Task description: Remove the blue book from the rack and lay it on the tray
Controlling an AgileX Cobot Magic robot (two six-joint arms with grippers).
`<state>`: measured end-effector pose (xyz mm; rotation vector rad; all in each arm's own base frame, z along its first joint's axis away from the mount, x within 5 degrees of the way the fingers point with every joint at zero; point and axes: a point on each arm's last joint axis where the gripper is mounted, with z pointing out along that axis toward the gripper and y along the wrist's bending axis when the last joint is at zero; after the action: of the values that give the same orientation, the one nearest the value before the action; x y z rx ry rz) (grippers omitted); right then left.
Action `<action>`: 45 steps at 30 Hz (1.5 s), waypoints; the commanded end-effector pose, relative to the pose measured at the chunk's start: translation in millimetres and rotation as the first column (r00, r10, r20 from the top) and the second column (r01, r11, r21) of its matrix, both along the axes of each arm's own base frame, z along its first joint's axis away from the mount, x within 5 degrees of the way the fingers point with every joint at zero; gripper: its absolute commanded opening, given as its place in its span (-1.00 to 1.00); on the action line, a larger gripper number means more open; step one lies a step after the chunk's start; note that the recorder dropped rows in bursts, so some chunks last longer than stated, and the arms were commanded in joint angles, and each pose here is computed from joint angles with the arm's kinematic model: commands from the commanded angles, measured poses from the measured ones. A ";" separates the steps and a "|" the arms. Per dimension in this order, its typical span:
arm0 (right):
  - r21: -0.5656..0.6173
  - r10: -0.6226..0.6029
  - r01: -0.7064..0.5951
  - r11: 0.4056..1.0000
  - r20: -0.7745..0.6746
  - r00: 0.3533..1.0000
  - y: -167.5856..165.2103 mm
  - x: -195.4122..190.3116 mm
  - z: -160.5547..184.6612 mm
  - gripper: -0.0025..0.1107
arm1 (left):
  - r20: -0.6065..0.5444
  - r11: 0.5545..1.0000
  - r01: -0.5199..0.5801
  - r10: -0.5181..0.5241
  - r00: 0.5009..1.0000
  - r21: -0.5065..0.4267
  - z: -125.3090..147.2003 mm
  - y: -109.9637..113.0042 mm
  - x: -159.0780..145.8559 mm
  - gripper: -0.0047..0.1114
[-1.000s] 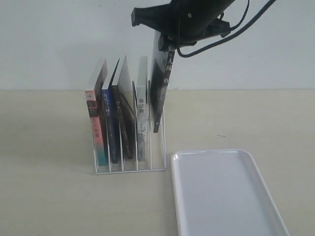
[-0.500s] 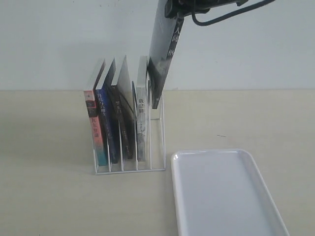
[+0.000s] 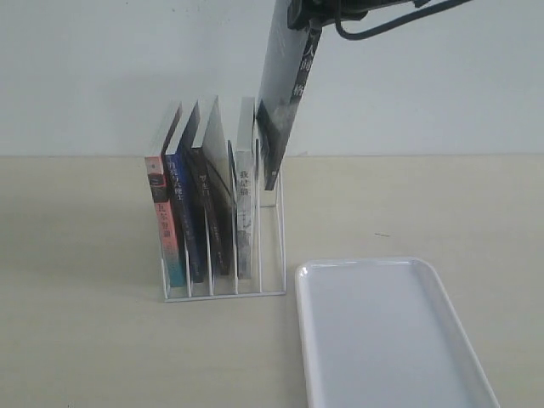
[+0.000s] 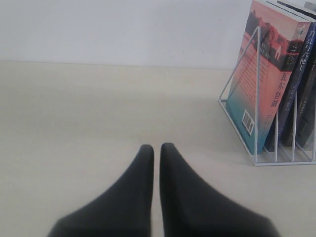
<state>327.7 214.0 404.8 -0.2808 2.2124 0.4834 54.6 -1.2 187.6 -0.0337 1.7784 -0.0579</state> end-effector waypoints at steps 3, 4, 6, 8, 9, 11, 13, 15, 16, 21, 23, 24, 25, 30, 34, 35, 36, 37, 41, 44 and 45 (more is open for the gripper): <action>-0.016 -0.001 0.000 1.000 -0.049 0.999 12.8 18.6 -28.8 -0.96 | 0.000 1.000 0.001 -0.001 1.000 -0.009 -1.1 -0.3 -0.1 -0.85; -0.012 0.001 -0.002 1.000 -0.072 0.997 16.0 21.6 -35.9 -0.96 | 0.000 1.000 0.001 -0.001 1.000 -0.009 -1.1 -0.3 -0.1 -0.85; -0.014 0.001 -0.003 1.000 -0.107 0.994 20.9 27.1 -48.7 -0.96 | 0.000 1.000 0.001 -0.001 1.000 -0.009 -1.1 -0.3 -0.1 -0.85; -0.024 0.000 -0.003 1.000 -0.127 0.992 23.8 31.3 -58.3 -0.96 | 0.000 1.000 0.001 -0.001 1.000 -0.009 -1.1 -0.3 -0.1 -0.85; -0.029 0.000 -0.003 1.000 -0.133 0.991 24.8 32.7 -61.6 -0.96 | 0.000 1.000 0.001 -0.001 1.000 -0.009 -1.1 -0.3 -0.1 -0.85; -0.036 -0.001 -0.004 0.999 -0.144 0.990 26.4 35.2 -67.5 -0.96 | 0.000 1.000 0.001 -0.001 1.000 -0.009 -1.1 -0.3 -0.1 -0.85; -0.043 -0.003 -0.004 0.999 -0.155 0.988 28.0 37.6 -73.4 -0.96 | 0.000 1.000 0.001 -0.001 1.000 -0.009 -1.1 -0.3 -0.1 -0.85; -0.047 -0.003 -0.005 0.999 -0.165 0.986 29.2 39.2 -77.8 -0.96 | 0.000 1.000 0.001 -0.001 1.000 -0.009 -1.1 -0.3 -0.1 -0.85; -0.045 -0.003 -0.005 0.999 -0.168 0.986 29.6 39.4 -78.6 -0.96 | 0.000 1.000 0.001 -0.001 1.000 -0.009 -1.1 -0.3 -0.1 -0.85; -0.041 0.008 -0.016 0.999 -0.200 0.980 34.7 40.1 -87.4 -0.96 | 0.000 1.000 0.001 -0.001 1.000 -0.009 -1.1 -0.3 -0.1 -0.85; -0.043 0.016 -0.025 0.999 -0.201 0.979 37.1 39.0 -88.3 -0.96 | 0.000 1.000 0.001 -0.001 1.000 -0.009 -1.1 -0.3 -0.1 -0.85; -0.046 0.024 -0.034 0.998 -0.199 0.980 38.9 37.7 -88.3 -0.96 | 0.000 1.000 0.001 -0.001 1.000 -0.009 -1.1 -0.3 -0.1 -0.85; -0.056 0.035 -0.047 0.997 -0.195 0.980 39.5 37.1 -88.5 -0.93 | 0.000 1.000 0.001 -0.001 1.000 -0.009 -1.1 -0.3 -0.1 -0.85; -0.075 0.053 -0.069 0.995 -0.194 0.980 40.6 35.5 -89.1 -0.39 | 0.000 1.000 0.001 -0.001 1.000 -0.009 -1.1 -0.3 -0.1 -0.85; -0.073 0.051 -0.066 0.995 -0.196 0.979 40.6 35.5 -89.1 -0.12 | 0.000 1.000 0.001 -0.001 1.000 -0.009 -1.1 -0.3 -0.1 -0.85; -0.073 0.051 -0.066 0.995 -0.196 0.979 40.6 35.5 -89.1 -0.13 | 0.000 1.000 0.001 -0.001 1.000 -0.009 -1.1 -0.3 -0.1 -0.85; -0.073 0.051 -0.066 0.995 -0.196 0.979 40.6 35.5 -89.1 -0.16 | 0.000 1.000 0.001 -0.001 1.000 -0.009 -1.1 -0.3 -0.1 -0.85; -0.068 0.048 -0.062 0.996 -0.194 0.980 40.5 35.3 -88.0 -0.19 | 0.000 1.000 0.001 -0.001 1.000 -0.009 -1.1 -0.3 -0.1 -0.85; -0.049 0.052 -0.061 0.997 -0.163 0.985 37.7 31.2 -75.3 -0.30 | 0.000 1.000 0.001 -0.001 1.000 -0.009 -1.1 -0.3 -0.1 -0.85; -0.060 0.094 -0.100 0.993 -0.099 0.991 34.6 22.4 -56.4 -0.31 | 0.000 1.000 0.001 -0.001 1.000 -0.009 -1.1 -0.3 -0.1 -0.85; -0.065 0.111 -0.116 0.991 -0.078 0.991 34.4 18.4 -49.8 -0.31 | 0.000 1.000 0.001 -0.001 1.000 -0.009 -1.1 -0.3 -0.1 -0.85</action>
<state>356.4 252.0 330.3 -0.3779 2.3830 0.4842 54.6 -1.2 187.6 -0.0337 1.7784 -0.0579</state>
